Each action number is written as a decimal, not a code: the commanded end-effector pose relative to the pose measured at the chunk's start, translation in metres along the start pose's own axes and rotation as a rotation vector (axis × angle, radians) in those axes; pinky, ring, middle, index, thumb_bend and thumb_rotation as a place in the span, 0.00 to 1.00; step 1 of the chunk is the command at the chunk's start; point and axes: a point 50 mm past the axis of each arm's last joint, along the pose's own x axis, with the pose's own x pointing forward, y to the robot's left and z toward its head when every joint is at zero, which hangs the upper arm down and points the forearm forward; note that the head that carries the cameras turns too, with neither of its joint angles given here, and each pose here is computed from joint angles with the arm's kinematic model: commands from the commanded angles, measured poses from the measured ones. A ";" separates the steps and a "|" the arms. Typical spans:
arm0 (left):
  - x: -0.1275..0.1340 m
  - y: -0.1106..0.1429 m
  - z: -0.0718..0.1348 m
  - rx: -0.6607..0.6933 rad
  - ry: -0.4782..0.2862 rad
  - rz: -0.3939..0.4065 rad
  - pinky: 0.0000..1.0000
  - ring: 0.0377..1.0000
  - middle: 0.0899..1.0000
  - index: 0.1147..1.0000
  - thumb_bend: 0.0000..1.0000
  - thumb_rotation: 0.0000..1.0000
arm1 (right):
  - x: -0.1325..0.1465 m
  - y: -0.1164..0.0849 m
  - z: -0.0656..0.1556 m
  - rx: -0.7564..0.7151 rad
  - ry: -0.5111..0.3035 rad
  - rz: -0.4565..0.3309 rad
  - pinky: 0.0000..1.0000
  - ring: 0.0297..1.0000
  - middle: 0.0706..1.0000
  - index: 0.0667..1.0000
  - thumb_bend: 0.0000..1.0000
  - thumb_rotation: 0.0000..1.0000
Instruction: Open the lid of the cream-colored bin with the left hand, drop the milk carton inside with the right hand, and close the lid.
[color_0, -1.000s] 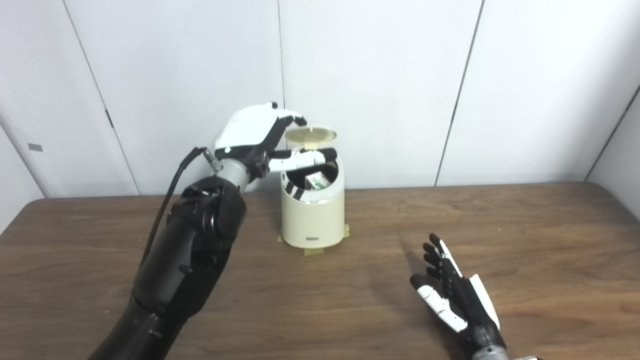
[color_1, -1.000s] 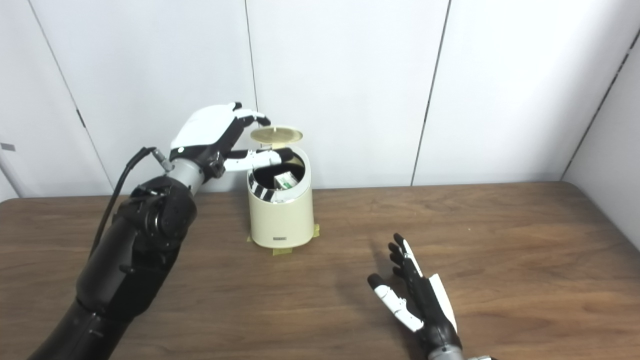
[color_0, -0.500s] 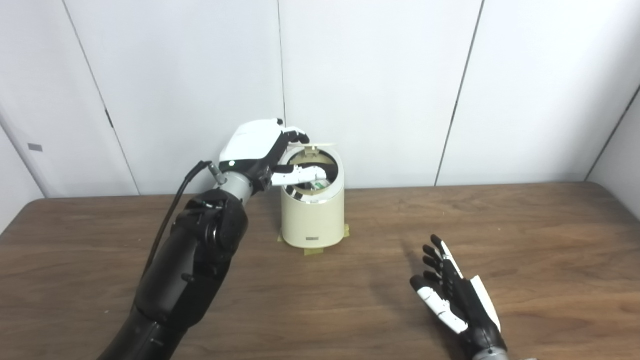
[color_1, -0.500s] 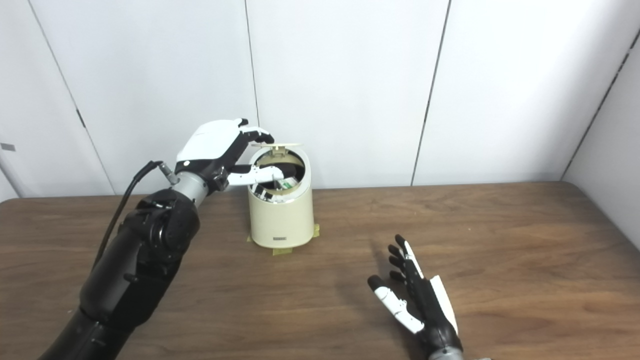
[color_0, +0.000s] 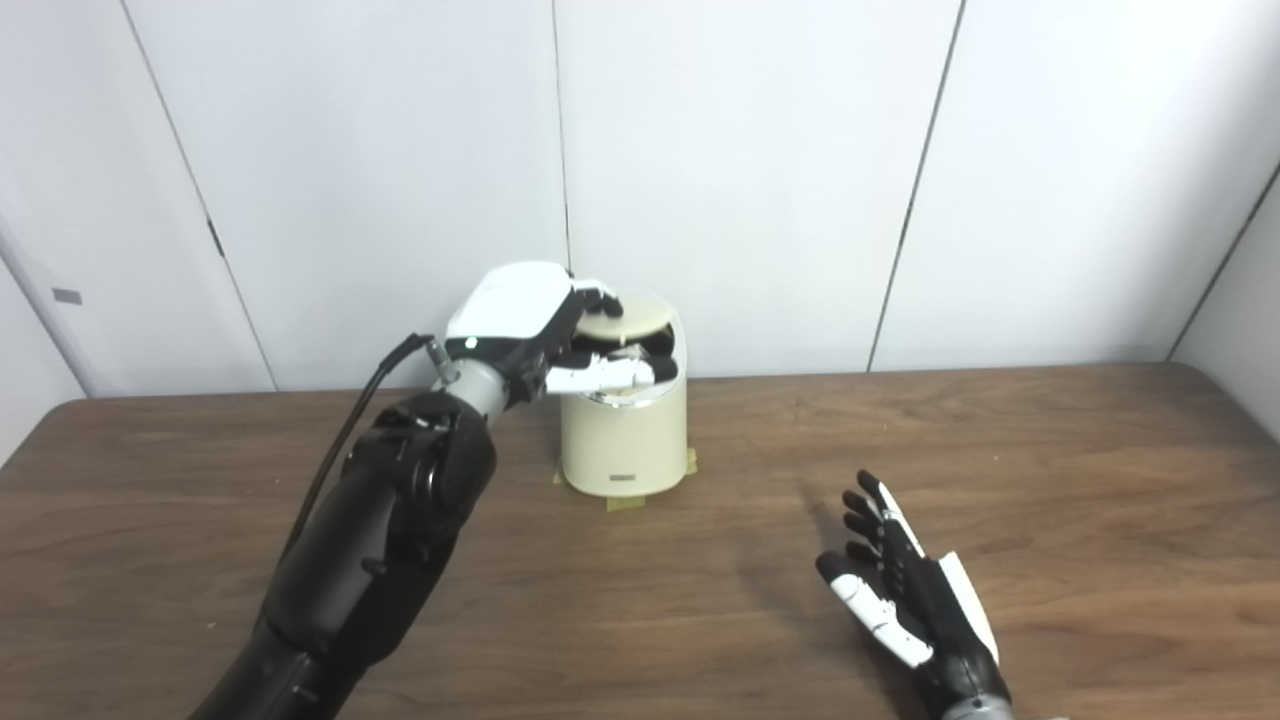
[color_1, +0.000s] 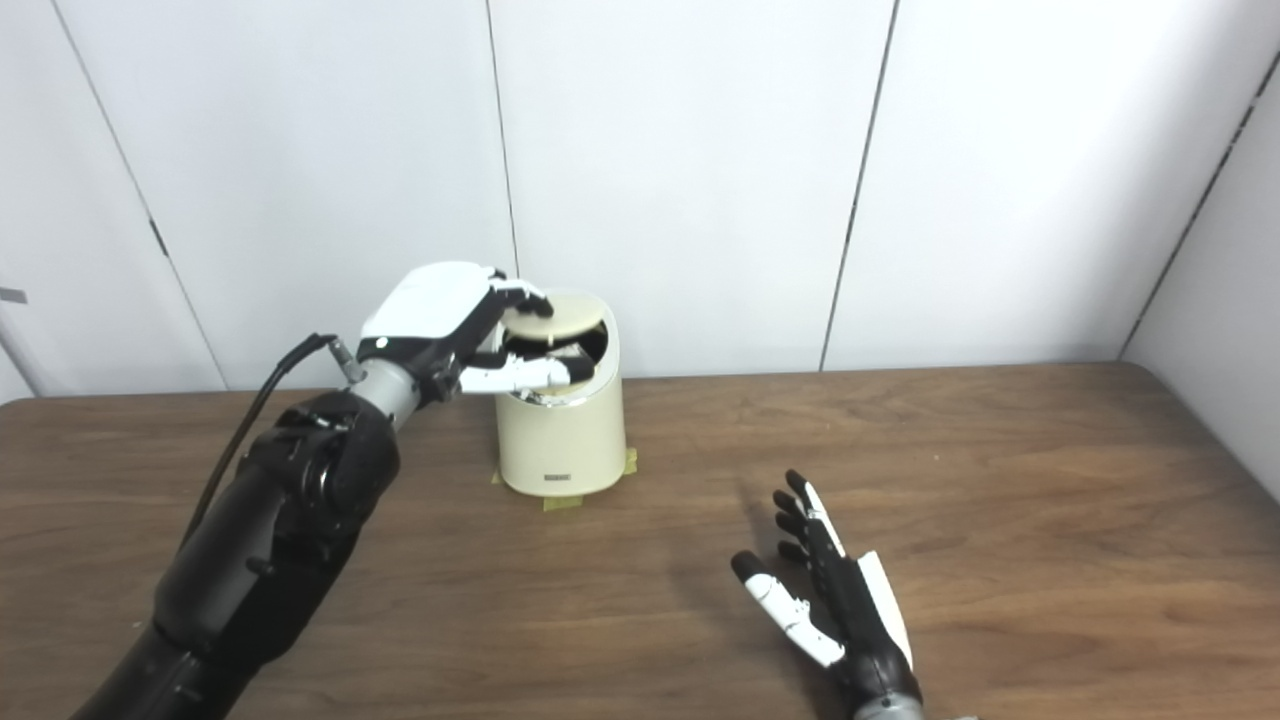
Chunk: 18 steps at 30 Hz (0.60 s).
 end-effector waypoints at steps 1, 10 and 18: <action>0.001 0.015 0.001 0.047 -0.016 0.044 1.00 0.92 0.79 0.74 0.90 1.00 | -0.005 0.005 0.000 0.026 0.014 0.014 0.87 0.92 0.93 0.96 0.54 0.69; -0.003 -0.002 -0.014 0.035 0.024 -0.003 1.00 0.91 0.77 0.73 0.87 1.00 | -0.009 0.007 0.006 0.079 0.030 0.008 0.89 0.92 0.92 0.96 0.53 0.68; -0.004 -0.014 -0.020 0.047 0.044 -0.048 1.00 0.93 0.80 0.76 0.88 1.00 | -0.016 0.009 0.014 0.151 0.025 0.022 0.91 0.94 0.94 0.97 0.53 0.65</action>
